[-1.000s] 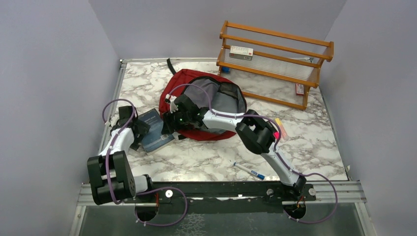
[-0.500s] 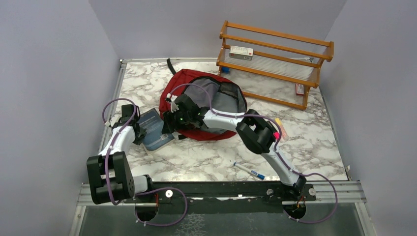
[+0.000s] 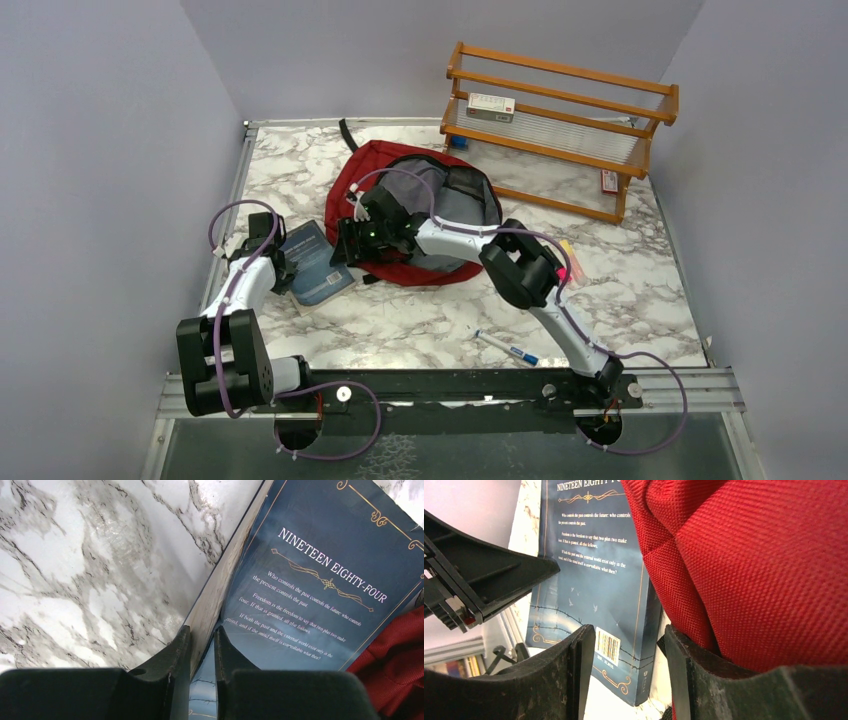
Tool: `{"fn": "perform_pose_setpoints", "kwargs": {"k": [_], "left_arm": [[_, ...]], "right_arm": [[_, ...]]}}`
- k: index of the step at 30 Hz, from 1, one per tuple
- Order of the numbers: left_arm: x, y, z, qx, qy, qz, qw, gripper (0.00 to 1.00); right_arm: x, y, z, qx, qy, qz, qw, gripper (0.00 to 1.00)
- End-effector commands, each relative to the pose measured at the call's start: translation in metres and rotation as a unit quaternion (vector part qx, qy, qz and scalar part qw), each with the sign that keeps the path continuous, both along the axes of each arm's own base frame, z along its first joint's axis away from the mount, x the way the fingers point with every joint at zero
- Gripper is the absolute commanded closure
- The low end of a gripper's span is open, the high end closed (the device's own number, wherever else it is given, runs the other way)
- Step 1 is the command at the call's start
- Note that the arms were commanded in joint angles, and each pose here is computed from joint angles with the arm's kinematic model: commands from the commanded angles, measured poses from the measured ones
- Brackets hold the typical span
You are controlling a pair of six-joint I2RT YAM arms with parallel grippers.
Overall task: Pack the student bag
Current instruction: Pick up the book from the center of the board.
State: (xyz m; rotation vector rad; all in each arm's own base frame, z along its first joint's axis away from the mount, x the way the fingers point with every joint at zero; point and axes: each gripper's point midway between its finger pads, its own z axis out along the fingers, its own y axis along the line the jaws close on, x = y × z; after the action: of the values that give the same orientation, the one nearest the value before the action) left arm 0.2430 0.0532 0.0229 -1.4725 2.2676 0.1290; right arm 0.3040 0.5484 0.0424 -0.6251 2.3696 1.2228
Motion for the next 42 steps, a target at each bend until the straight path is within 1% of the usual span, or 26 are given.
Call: {"fn": "perform_pose_setpoints", "kwargs": {"k": [1,5,8,13,18,21,24,26,28,33,36,39,42], "left_arm": [[-0.072,-0.013,-0.046,-0.025,0.146,0.001,0.989,1.0],[-0.071,-0.014,-0.046,-0.028,0.145,-0.007,0.989,1.0],[-0.069,-0.016,-0.046,-0.033,0.14,-0.012,0.99,1.0],[-0.065,-0.024,-0.048,-0.052,0.129,-0.028,0.99,1.0],[-0.063,-0.034,-0.051,-0.065,0.125,-0.042,0.989,1.0],[-0.063,-0.035,-0.051,-0.066,0.124,-0.045,0.989,1.0],[-0.062,-0.035,-0.051,-0.066,0.121,-0.047,0.989,1.0],[-0.062,-0.036,-0.051,-0.067,0.12,-0.047,0.989,1.0],[-0.062,-0.037,-0.051,-0.069,0.119,-0.048,0.989,1.0],[-0.06,-0.04,-0.051,-0.075,0.114,-0.056,0.989,1.0],[-0.059,-0.041,-0.05,-0.076,0.113,-0.06,0.989,1.0],[-0.058,-0.042,-0.049,-0.076,0.11,-0.061,0.989,1.0],[-0.058,-0.041,-0.048,-0.074,0.108,-0.063,0.989,1.0]], "right_arm": [[-0.01,-0.012,-0.041,-0.024,0.095,-0.017,0.995,0.42],[-0.016,-0.003,-0.031,0.008,0.123,-0.01,0.992,0.43],[-0.018,0.006,-0.016,0.044,0.13,0.004,0.991,0.44],[-0.031,0.021,0.005,0.084,0.129,0.045,0.987,0.45],[-0.036,0.03,0.019,0.108,0.123,0.059,0.985,0.45],[-0.036,0.029,0.028,0.128,0.113,0.059,0.983,0.5],[-0.034,0.028,0.038,0.143,0.098,0.055,0.983,0.58],[-0.033,0.029,0.041,0.146,0.093,0.051,0.984,0.59],[-0.032,0.031,0.037,0.135,0.094,0.048,0.985,0.59],[-0.026,0.03,0.005,0.063,0.091,0.011,0.994,0.6],[-0.023,0.025,-0.018,0.012,0.085,-0.018,0.996,0.51],[-0.016,0.014,-0.038,-0.035,0.058,-0.05,0.996,0.49],[-0.016,0.003,-0.056,-0.085,0.031,-0.06,0.994,0.47]]}}
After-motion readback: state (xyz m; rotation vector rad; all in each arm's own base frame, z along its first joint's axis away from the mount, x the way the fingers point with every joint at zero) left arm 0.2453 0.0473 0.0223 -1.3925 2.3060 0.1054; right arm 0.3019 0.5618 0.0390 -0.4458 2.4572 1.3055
